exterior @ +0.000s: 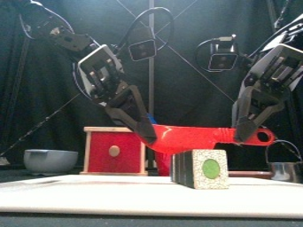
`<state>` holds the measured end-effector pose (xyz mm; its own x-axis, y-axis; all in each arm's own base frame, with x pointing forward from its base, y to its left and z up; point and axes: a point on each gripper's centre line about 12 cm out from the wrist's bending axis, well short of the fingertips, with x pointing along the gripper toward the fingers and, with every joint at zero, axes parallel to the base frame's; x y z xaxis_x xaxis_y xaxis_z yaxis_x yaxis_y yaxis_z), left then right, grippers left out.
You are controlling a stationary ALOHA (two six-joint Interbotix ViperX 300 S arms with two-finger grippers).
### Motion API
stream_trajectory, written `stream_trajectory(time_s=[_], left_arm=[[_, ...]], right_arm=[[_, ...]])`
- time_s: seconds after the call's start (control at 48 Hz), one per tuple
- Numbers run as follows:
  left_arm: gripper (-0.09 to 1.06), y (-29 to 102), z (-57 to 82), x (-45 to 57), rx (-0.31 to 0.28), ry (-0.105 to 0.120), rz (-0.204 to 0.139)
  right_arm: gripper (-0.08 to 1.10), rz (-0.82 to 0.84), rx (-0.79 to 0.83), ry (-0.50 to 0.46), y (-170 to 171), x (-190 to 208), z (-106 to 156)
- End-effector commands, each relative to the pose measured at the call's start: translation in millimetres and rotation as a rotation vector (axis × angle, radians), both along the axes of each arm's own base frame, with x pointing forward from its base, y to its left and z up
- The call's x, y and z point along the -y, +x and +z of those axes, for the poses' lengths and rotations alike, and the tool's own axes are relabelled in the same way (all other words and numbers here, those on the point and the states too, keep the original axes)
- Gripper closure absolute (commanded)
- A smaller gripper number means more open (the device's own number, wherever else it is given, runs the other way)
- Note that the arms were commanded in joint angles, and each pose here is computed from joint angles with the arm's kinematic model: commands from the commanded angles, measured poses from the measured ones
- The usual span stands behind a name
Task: Place sushi on board then cut the sushi with the knife then place the pieces on the plate
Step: Cut the sushi into 4 pieces
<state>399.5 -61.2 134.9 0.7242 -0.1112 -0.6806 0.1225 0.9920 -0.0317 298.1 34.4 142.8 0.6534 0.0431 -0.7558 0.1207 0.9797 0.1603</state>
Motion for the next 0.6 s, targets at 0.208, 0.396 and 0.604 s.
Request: stream_trajectory(time_s=[0.208,0.396,0.604], left_arm=[[0.57,6.6,8.3,8.7,0.028,-0.008,-0.015],[0.57,7.0,-2.4,8.7,0.004,-0.003,-0.016],[0.57,7.0,-16.3,8.7,-0.029,0.005,-0.018]], right_arm=[[0.56,-0.014,0.003,0.003,3.9,2.8,1.3],[0.56,-0.016,-0.020,0.001,6.0,2.5,-5.8],[0.56,-0.020,-0.071,-0.005,5.4,2.9,-19.6]])
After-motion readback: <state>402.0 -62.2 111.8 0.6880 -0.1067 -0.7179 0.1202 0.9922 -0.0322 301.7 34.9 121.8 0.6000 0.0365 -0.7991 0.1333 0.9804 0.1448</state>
